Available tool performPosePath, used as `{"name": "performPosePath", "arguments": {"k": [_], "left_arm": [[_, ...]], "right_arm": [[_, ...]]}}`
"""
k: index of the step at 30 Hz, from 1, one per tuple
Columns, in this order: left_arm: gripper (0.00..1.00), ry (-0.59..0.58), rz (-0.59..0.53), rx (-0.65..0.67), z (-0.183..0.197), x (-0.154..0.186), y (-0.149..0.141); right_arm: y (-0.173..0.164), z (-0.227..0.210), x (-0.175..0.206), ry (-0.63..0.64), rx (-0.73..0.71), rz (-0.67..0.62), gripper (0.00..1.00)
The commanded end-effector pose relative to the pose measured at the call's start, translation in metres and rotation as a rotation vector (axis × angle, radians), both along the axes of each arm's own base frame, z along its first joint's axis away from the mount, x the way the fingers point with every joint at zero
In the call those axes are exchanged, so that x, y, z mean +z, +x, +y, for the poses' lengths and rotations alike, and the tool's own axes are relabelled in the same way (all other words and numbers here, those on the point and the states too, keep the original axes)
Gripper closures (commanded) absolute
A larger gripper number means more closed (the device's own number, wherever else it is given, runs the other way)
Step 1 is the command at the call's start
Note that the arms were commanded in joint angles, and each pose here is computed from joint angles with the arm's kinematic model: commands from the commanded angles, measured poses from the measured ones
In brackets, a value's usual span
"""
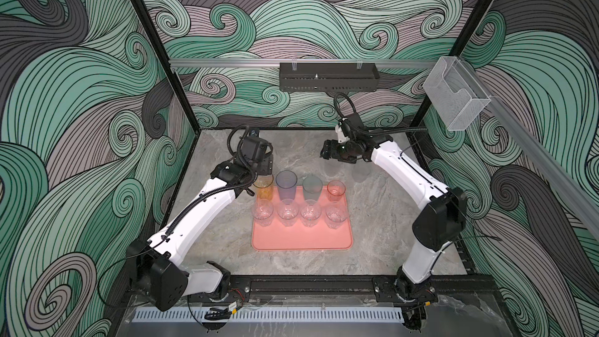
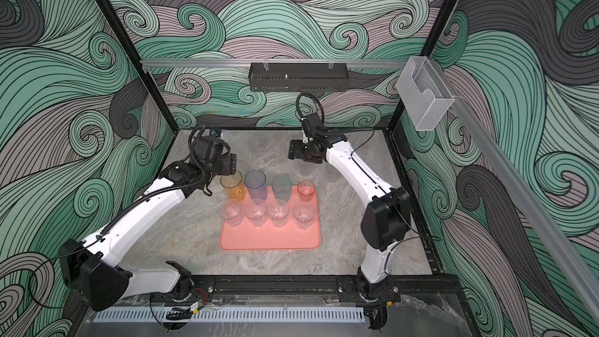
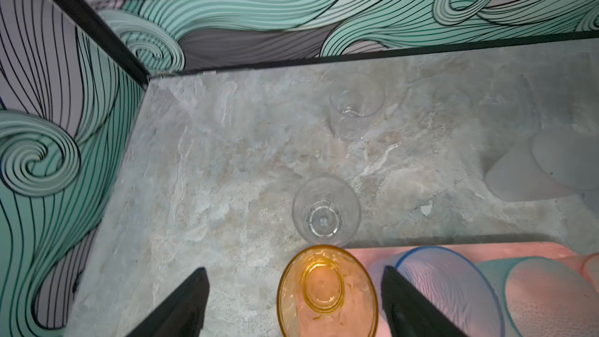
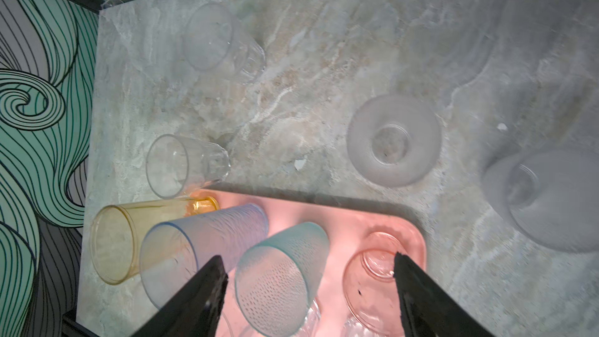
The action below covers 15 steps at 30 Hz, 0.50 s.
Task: Place the glasses into the tray
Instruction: Pick up the glass from the top-center of the table.
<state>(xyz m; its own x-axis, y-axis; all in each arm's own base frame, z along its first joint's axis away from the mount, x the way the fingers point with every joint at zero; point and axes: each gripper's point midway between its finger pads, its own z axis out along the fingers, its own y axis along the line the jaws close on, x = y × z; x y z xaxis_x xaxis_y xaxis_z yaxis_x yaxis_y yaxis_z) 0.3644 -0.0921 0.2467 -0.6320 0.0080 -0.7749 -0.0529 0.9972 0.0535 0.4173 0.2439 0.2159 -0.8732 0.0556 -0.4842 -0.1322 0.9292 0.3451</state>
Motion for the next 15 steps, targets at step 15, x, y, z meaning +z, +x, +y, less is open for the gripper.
{"name": "performPosePath", "arguments": {"k": [15], "left_arm": [[0.19,-0.316,0.19,0.256,0.062,-0.072,0.027]], "right_arm": [[0.089,0.116,-0.05,0.014,0.105,-0.041,0.2]]}}
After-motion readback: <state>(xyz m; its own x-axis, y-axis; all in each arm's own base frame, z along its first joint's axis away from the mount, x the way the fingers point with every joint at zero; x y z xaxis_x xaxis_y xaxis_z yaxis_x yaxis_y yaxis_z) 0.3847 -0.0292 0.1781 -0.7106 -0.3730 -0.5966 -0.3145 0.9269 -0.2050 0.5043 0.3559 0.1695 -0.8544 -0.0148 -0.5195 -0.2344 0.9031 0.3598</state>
